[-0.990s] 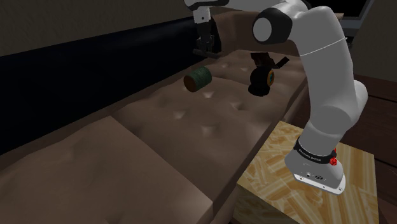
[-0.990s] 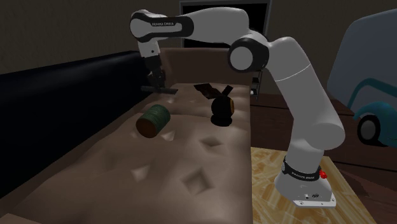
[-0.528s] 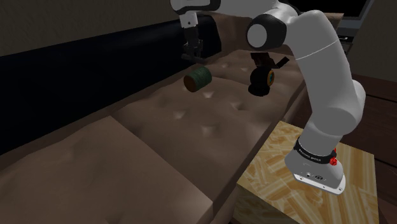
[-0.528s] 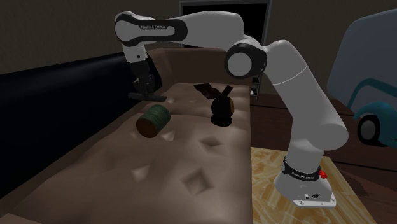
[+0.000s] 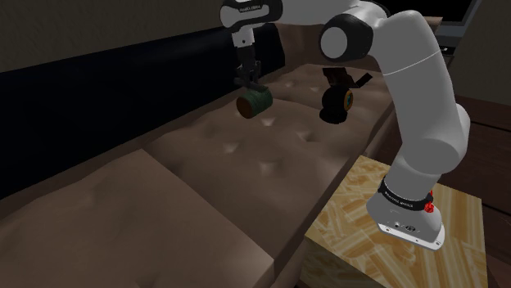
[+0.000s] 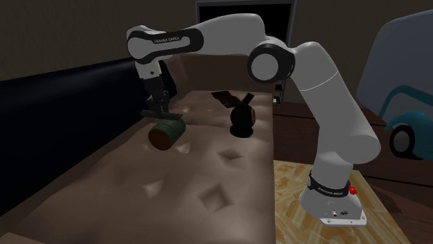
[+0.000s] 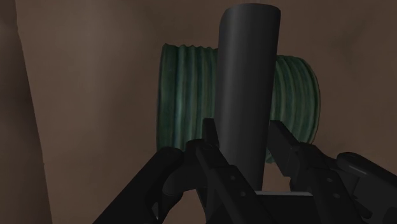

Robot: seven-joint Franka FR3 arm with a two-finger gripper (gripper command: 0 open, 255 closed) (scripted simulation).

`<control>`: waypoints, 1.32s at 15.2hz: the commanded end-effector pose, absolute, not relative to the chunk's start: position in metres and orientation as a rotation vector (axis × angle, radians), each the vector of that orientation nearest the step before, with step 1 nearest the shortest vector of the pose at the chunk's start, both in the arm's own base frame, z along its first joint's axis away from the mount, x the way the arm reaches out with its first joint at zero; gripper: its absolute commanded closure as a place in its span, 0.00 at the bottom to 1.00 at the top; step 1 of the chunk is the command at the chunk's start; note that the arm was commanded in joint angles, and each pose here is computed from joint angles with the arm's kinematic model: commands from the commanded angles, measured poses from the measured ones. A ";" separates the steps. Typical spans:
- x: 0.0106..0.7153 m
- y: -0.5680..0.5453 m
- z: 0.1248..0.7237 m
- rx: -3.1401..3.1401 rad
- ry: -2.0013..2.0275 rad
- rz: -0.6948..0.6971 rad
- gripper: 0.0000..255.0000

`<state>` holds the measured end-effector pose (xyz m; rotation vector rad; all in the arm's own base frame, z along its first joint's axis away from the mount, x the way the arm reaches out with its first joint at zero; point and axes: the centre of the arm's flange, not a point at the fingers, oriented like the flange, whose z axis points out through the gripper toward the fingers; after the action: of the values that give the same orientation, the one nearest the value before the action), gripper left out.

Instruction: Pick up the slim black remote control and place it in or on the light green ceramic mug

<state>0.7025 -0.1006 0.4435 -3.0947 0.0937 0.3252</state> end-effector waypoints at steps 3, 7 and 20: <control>0.702 -0.101 0.434 -3.095 0.094 0.324 1.00; 0.702 -0.101 0.434 -3.095 0.094 0.324 1.00; 0.713 -0.103 0.483 -3.095 0.094 0.324 0.00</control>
<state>0.7123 -0.1042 0.4773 -3.0953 0.0942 0.3214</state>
